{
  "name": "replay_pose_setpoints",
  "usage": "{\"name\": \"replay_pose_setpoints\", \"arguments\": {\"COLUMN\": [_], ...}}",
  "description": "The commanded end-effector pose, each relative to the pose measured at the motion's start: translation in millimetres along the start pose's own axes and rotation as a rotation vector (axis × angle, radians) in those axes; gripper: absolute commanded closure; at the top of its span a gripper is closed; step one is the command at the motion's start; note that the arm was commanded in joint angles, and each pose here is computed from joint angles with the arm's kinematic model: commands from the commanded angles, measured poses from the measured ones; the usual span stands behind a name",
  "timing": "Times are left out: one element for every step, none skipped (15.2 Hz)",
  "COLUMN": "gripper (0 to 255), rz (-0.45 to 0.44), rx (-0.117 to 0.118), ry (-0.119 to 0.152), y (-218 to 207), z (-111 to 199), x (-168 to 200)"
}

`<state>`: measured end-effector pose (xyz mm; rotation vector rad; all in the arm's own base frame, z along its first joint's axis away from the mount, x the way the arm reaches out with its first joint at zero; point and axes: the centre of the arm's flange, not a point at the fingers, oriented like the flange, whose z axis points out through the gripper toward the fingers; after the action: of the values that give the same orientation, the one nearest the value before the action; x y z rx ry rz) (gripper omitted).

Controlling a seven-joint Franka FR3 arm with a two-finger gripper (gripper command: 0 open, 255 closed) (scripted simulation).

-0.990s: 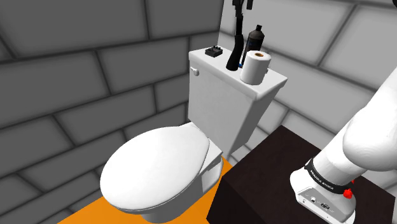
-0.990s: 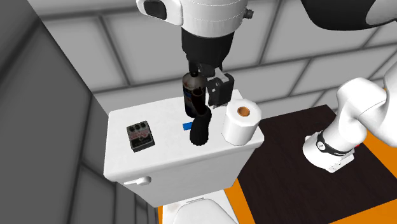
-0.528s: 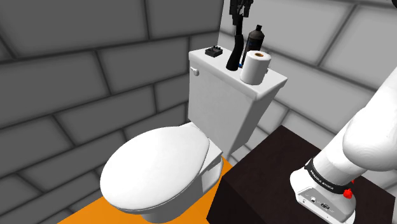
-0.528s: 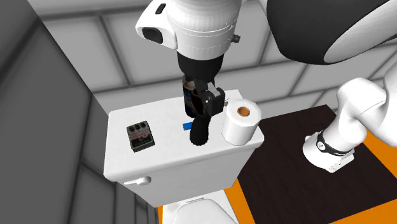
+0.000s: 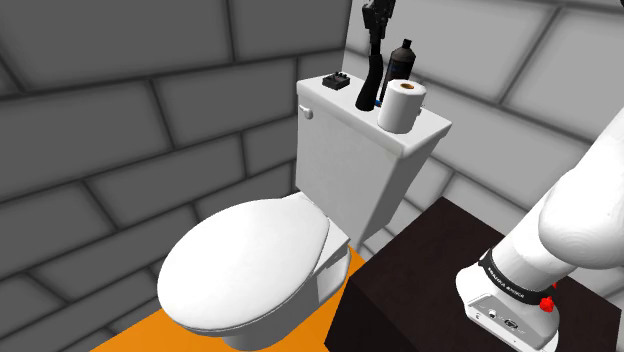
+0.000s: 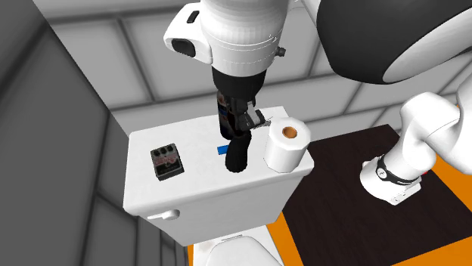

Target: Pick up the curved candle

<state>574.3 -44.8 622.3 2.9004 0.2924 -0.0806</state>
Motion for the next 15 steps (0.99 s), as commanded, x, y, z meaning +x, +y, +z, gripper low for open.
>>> {"name": "replay_pose_setpoints", "arguments": {"gripper": [255,255,255,255,255,255,255,255,255,255,255,255,255,255,255], "rz": [0.0,0.0,0.0,0.0,-0.001,0.0,0.0,0.0,0.0,0.0,0.0,0.0,0.0,0.0,0.0], "rx": [0.001,0.001,0.001,0.001,0.001,0.001,0.001,0.001,0.001,0.001,0.001,0.001,0.001,0.001,0.001], "ry": [-0.002,-0.002,-0.002,-0.002,-0.002,-0.002,-0.002,-0.002,-0.002,-0.002,-0.002,-0.002,-0.002,-0.002,-0.002], "y": [0,0,-1,0,1,2,3,4,6,7,8,9,10,11,12], "z": [1,1,1,0,-5,-10,-15,-20,-25,-30,-35,-41,-46,-51,-56], "x": [0,0,0,1,0,0,0,-1,-1,-2,-2,-2,-3,-3,-4]}}
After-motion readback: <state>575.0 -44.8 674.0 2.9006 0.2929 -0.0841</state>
